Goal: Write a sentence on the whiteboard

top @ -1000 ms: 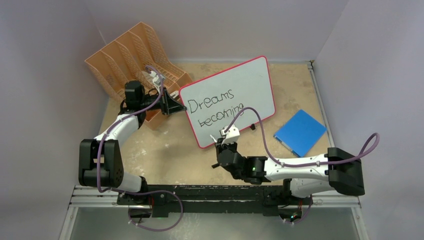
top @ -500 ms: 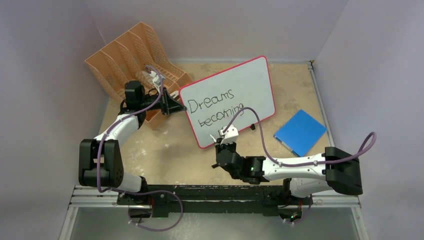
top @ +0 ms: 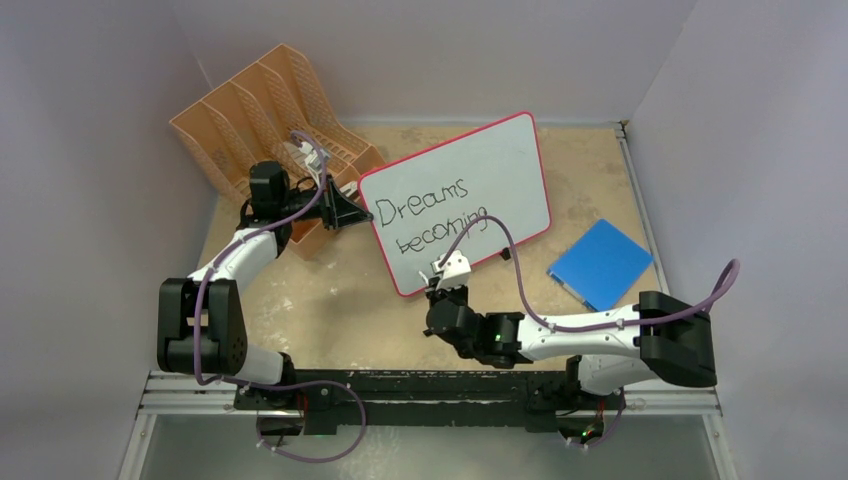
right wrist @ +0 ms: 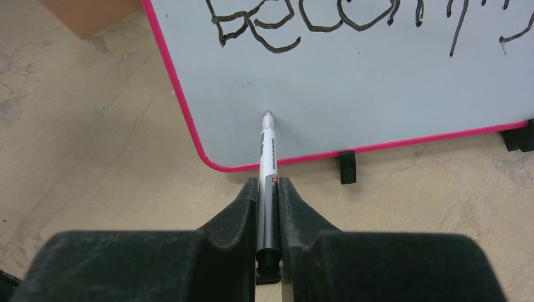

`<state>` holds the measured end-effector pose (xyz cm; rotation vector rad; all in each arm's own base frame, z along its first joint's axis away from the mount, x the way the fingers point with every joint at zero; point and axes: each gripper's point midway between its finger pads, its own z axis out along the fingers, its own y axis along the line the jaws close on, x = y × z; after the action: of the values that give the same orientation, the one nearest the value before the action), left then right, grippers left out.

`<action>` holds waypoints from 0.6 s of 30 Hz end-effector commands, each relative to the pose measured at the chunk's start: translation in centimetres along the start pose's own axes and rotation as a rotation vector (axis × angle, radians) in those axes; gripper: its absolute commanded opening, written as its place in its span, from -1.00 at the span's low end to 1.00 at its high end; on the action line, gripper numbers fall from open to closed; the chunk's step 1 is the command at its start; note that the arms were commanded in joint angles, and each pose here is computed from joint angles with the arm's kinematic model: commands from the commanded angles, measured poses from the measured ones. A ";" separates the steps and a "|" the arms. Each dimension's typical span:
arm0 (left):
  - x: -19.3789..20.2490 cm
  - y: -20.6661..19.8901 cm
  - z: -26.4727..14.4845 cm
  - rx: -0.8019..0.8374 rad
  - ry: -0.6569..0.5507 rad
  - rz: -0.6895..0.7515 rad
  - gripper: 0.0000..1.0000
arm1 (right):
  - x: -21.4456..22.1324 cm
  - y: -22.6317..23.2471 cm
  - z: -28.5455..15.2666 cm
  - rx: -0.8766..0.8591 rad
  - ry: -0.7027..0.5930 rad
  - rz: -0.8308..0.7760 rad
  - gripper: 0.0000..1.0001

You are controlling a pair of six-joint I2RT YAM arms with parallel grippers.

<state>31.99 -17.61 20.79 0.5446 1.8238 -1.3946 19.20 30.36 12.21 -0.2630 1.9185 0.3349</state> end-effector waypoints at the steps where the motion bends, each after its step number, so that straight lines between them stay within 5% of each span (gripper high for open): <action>1: -2.0 -0.1 -0.2 -0.017 -0.040 0.091 -1.00 | -2.7 0.8 0.2 0.014 -0.070 0.053 -1.00; 18: -2.0 -0.1 -0.2 -0.015 -0.042 0.091 -1.00 | -3.5 1.5 0.5 -0.017 -0.087 0.036 -1.00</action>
<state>32.05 -17.61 20.86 0.5479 1.8188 -1.3913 19.56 30.70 12.57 -0.2764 1.8980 0.3243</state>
